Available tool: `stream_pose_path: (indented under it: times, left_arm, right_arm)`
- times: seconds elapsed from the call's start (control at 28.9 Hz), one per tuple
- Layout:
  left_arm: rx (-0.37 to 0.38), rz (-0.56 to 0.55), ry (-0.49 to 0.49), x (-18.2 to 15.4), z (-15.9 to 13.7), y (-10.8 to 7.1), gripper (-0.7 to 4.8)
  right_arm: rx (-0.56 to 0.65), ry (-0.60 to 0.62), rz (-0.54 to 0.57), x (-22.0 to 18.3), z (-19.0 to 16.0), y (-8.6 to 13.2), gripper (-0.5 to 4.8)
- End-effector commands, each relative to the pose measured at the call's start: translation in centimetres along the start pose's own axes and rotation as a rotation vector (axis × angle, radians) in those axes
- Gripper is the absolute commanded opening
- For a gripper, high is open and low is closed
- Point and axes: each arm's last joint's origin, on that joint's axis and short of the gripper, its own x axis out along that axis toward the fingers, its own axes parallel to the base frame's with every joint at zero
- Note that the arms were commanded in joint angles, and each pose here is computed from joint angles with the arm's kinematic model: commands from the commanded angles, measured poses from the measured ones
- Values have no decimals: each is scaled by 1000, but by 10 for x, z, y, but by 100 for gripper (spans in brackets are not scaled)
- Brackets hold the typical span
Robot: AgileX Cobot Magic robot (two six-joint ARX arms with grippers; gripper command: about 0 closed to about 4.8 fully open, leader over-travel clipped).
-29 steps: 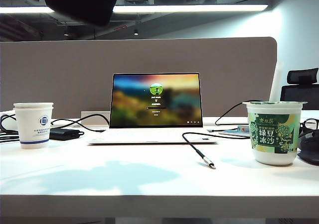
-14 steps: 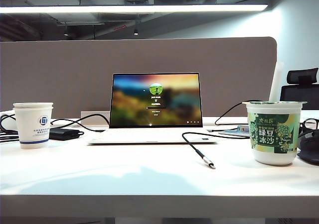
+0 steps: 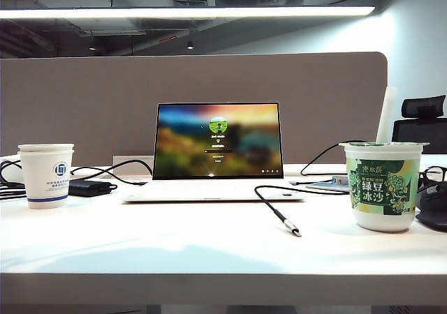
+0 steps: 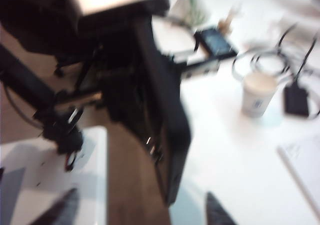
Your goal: Pick up the black phone, pick up the charger plug, insert the charger plug into the phone's charging port, and finally place the connected phone back on the desk.
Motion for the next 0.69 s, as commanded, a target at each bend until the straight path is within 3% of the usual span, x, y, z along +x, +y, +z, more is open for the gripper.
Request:
stream_pose_path:
  times: [0.03, 0.35, 0.69]
  left_arm:
    - [87, -56, -56, 0, 11, -3, -6]
    - [75, -78, -77, 0, 15, -4, -6]
    - [64, -78, -76, 0, 15, -4, -6]
  right_arm:
    - [-55, -55, -8, 1, 8, -2, 333]
    - [-32, -116, 171, 19, 12, -16, 338]
    - [-61, -147, 236, 36, 16, -23, 337]
